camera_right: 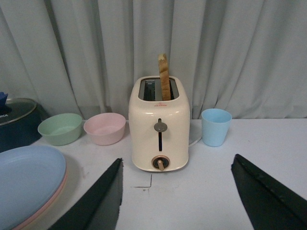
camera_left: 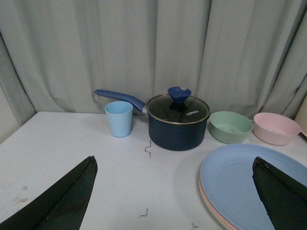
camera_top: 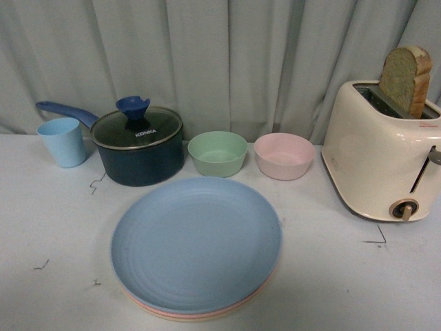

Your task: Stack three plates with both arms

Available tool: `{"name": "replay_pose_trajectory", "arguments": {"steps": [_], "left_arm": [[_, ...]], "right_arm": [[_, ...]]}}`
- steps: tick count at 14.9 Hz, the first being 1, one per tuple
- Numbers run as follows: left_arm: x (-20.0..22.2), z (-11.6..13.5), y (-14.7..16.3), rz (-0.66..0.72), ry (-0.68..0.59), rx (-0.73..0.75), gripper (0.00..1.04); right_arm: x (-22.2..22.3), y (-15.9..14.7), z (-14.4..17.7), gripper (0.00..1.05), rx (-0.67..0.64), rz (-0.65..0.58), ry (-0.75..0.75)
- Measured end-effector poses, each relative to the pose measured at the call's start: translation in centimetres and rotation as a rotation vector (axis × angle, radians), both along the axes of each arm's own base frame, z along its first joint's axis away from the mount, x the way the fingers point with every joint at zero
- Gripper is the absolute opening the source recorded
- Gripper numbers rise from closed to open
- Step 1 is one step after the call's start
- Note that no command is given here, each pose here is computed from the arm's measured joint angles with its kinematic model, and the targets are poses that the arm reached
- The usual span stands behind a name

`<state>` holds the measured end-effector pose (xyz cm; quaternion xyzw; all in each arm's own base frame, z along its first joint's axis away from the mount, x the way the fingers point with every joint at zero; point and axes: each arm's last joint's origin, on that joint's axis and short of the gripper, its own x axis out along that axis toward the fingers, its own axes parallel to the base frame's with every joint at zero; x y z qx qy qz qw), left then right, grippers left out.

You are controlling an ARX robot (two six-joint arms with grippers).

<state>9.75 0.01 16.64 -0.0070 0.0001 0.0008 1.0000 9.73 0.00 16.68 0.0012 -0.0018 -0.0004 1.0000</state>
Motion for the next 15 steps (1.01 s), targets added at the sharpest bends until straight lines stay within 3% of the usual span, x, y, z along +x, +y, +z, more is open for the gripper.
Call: {"name": "replay_pose_trajectory", "arguments": {"steps": [3,15], "left_arm": [[0.00,0.00,0.00,0.000,0.000,0.000,0.98],[0.00,0.00,0.00,0.000,0.000,0.000,0.98]], "right_arm": [[0.00,0.00,0.00,0.99,0.000,0.000,0.000],[0.00,0.00,0.00,0.98,0.000,0.000,0.000]]}}
